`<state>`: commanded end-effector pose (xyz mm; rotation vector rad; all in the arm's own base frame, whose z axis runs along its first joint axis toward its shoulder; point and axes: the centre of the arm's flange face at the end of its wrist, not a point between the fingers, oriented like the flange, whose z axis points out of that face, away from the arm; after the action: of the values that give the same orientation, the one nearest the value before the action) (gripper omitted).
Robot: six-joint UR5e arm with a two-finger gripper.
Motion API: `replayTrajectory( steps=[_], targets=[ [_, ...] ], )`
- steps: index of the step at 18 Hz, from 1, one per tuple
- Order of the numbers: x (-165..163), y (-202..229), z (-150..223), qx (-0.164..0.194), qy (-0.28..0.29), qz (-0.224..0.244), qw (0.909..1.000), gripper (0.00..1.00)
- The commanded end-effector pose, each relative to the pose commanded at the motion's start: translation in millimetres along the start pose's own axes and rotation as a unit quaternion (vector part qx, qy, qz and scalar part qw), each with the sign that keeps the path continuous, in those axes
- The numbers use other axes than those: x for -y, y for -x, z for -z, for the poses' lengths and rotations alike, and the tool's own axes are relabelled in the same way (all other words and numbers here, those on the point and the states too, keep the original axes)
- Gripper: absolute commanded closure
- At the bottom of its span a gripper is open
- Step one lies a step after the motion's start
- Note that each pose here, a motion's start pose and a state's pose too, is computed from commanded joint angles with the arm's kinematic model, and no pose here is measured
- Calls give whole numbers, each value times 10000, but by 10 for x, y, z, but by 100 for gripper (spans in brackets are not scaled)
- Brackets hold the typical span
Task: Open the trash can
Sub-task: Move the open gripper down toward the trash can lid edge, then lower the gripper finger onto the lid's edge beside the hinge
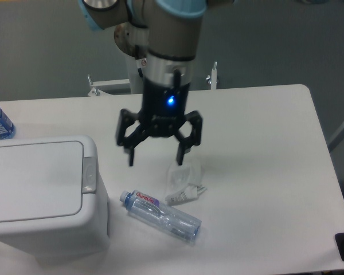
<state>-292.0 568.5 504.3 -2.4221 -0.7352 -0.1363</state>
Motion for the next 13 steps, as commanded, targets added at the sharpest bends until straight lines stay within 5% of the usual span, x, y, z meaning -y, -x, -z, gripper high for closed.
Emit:
replayTrajectory(
  steps=[13],
  targets=[
    [-106, -205, -238, -116, 216, -83, 9997, 0]
  ],
)
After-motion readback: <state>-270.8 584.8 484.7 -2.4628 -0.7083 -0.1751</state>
